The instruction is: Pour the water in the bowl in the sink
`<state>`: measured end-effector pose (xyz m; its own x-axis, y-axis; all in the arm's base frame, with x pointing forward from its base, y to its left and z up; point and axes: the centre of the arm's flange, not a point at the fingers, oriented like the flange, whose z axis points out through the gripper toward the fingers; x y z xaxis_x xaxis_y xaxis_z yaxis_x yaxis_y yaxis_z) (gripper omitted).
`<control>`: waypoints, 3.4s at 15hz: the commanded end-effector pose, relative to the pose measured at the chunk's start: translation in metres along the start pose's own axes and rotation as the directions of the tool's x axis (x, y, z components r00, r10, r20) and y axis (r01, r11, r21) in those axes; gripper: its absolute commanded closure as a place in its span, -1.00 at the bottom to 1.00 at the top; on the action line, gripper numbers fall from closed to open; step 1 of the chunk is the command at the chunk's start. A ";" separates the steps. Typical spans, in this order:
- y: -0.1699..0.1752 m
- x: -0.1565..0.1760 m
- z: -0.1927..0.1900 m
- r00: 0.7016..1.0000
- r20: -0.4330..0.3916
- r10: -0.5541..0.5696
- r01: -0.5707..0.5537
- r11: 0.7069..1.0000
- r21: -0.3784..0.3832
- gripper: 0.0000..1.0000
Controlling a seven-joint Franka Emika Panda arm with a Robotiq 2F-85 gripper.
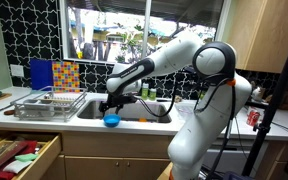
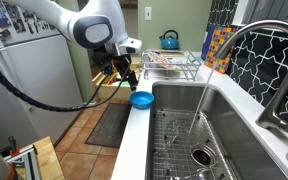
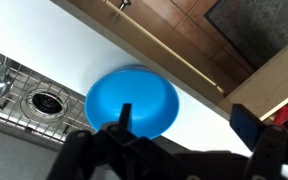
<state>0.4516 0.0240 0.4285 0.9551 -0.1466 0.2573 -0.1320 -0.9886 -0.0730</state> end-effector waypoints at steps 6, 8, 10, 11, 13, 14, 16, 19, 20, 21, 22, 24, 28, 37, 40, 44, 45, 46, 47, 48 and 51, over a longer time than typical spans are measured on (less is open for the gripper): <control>-0.001 0.015 0.052 0.994 0.088 -0.071 0.068 0.997 0.031 -1.00; -0.002 0.015 0.059 0.994 0.089 -0.068 0.066 0.997 0.031 -0.99; -0.001 0.016 0.065 0.993 0.095 -0.066 0.063 0.998 0.032 -0.48; 0.000 0.016 0.067 0.994 0.092 -0.062 0.061 0.998 0.020 -0.39; 0.001 0.017 0.068 0.993 0.097 -0.063 0.062 0.998 0.021 -0.03; 0.002 0.018 0.068 0.993 0.098 -0.065 0.063 0.998 0.022 0.09; 0.002 0.020 0.067 0.993 0.099 -0.066 0.064 0.998 0.023 0.41; 0.003 0.022 0.067 0.992 0.101 -0.069 0.067 0.997 0.023 0.85; 0.004 0.022 0.067 0.992 0.104 -0.071 0.069 0.997 0.023 1.00; 0.004 0.023 0.067 0.992 0.105 -0.072 0.070 0.997 0.023 1.00; 0.005 0.024 0.066 0.992 0.105 -0.071 0.069 0.997 0.023 1.00; 0.007 0.027 0.062 0.993 0.098 -0.068 0.066 0.998 0.023 0.96; 0.023 0.042 0.035 0.996 0.064 -0.064 0.063 0.998 0.017 0.97; 0.105 0.094 -0.033 0.997 -0.063 -0.054 0.058 0.996 0.065 0.98; 0.105 0.094 -0.038 0.996 -0.089 -0.027 0.033 0.997 0.066 0.91; 0.114 0.098 -0.035 0.995 -0.102 -0.002 0.011 0.996 0.090 0.98; 0.121 0.103 -0.032 0.991 -0.133 0.026 -0.005 0.988 0.156 0.98; 0.131 0.111 -0.032 0.980 -0.187 0.069 -0.028 0.977 0.211 0.98; 0.137 0.116 -0.033 0.970 -0.217 0.107 -0.052 0.968 0.246 0.98; 0.144 0.120 -0.036 0.959 -0.242 0.149 -0.075 0.955 0.288 0.98; 0.158 0.129 -0.040 0.915 -0.315 0.252 -0.107 0.904 0.413 0.98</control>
<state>0.5310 -0.1351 0.4921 0.8132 -0.3238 0.4836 -0.1354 -0.9134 -0.3838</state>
